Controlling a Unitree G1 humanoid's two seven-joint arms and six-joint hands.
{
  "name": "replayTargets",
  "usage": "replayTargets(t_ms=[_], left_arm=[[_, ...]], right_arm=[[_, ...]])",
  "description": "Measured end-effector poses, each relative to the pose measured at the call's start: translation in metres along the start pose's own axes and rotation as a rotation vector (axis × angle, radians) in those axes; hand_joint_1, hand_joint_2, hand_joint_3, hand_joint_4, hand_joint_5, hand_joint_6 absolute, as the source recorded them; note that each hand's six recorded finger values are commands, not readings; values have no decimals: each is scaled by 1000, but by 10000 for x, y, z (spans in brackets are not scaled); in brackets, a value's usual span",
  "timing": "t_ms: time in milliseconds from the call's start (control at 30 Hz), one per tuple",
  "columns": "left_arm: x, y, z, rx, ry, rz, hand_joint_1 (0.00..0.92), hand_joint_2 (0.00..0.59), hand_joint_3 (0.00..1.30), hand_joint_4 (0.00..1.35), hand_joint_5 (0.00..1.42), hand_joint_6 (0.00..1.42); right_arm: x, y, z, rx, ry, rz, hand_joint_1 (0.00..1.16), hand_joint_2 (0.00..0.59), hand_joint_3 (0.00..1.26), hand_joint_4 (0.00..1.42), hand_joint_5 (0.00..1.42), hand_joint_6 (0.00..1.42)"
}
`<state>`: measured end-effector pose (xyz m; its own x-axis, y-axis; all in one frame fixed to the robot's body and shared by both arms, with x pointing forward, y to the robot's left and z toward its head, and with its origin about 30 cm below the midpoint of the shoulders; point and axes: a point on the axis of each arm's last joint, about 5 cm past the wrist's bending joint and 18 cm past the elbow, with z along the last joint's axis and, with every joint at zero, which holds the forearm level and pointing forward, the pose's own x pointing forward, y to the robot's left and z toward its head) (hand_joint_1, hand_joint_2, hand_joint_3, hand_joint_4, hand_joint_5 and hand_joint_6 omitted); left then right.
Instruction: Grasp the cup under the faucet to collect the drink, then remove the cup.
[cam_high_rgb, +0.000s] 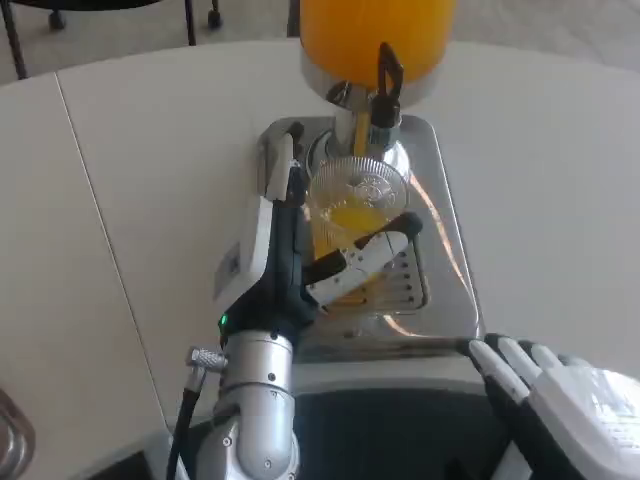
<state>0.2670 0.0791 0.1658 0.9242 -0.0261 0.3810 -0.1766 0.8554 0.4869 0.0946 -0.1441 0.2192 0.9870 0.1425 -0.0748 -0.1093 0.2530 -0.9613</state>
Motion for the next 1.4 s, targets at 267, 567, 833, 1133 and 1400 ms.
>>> replayTargets(t_ms=[267, 567, 833, 1133, 1400], left_arm=[[25, -106, -37, 42, 18, -8, 457, 70, 0, 0, 175, 296], [62, -167, -35, 45, 17, 13, 453, 67, 0, 0, 192, 311], [83, -221, -28, 66, 17, 22, 439, 71, 0, 0, 230, 343], [98, -243, -48, 108, 50, 53, 433, 70, 0, 0, 256, 366], [103, -238, -53, 96, 64, 63, 425, 73, 0, 0, 269, 372]], right_arm=[[20, -22, 8, -5, 0, 25, 532, 495, 63, 0, 0, 0], [21, -24, -10, 18, 35, 71, 484, 509, 64, 0, 0, 0], [97, -141, 1, 24, 11, -1, 446, 516, 75, 0, 0, 0], [99, -153, -27, 47, 23, 13, 485, 532, 74, 0, 0, 0], [105, -162, -25, 46, 20, 12, 496, 534, 74, 0, 0, 0]])
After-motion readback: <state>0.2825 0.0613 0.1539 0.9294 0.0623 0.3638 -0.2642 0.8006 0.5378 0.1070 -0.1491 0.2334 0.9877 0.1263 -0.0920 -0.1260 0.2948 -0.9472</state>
